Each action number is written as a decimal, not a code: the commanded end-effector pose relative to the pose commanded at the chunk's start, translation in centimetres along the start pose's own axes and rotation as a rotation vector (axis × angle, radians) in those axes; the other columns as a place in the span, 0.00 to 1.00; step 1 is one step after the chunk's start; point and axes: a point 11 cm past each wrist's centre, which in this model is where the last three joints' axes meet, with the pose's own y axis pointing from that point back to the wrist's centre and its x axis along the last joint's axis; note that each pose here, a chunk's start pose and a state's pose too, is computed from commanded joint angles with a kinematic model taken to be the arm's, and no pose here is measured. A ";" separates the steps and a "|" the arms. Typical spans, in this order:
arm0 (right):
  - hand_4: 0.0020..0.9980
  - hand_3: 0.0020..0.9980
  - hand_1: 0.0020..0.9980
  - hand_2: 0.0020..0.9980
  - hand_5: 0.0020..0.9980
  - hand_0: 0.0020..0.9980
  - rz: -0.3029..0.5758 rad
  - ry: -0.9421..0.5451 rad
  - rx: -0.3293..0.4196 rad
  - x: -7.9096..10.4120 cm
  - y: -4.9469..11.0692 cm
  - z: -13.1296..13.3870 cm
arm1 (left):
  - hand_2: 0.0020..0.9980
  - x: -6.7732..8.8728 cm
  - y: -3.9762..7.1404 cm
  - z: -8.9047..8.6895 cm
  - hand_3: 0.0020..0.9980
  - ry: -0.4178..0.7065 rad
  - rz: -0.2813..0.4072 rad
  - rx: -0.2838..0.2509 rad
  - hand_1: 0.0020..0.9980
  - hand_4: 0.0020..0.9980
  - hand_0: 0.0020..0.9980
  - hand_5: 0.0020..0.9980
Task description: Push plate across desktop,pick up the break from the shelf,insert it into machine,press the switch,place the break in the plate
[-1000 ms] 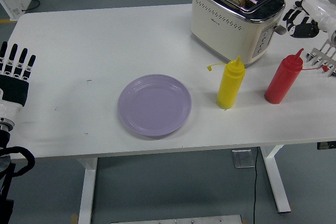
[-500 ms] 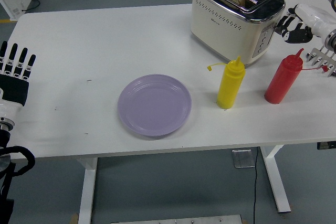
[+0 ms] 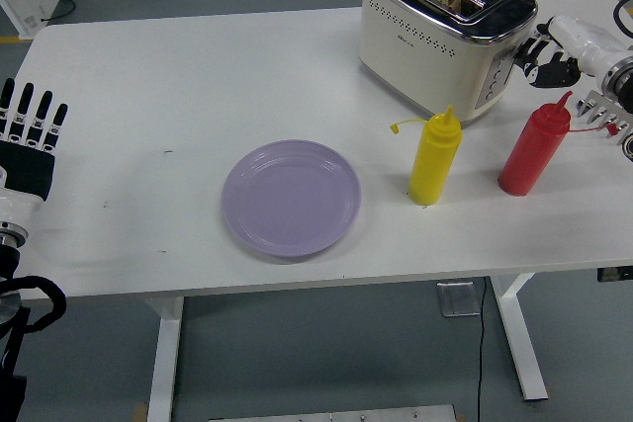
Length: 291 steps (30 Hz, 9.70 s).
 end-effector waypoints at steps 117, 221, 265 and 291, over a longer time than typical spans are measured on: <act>0.73 1.00 0.86 0.95 0.52 0.92 0.353 -1.185 0.344 9.4 2.8 0.4 | 0.88 0.4 0.2 0.1 0.78 -0.004 0.009 -0.002 0.82 0.72 0.86 1.00; 0.78 0.87 0.62 0.66 0.26 0.61 0.199 -0.123 0.016 5.5 -6.9 -14.1 | 0.88 -0.1 -0.3 1.0 0.78 -0.006 0.001 -0.029 0.81 0.72 0.86 1.00; 0.53 0.61 0.42 0.49 0.01 0.32 0.227 -0.054 -0.015 3.4 -7.8 -15.1 | 0.88 -0.1 -0.3 0.8 0.78 -0.005 0.000 -0.027 0.82 0.72 0.86 1.00; 0.37 0.52 0.35 0.44 0.00 0.31 0.443 -0.024 0.041 7.6 -6.1 -16.2 | 0.88 -0.2 -0.4 1.0 0.77 -0.005 -0.002 -0.032 0.82 0.72 0.86 1.00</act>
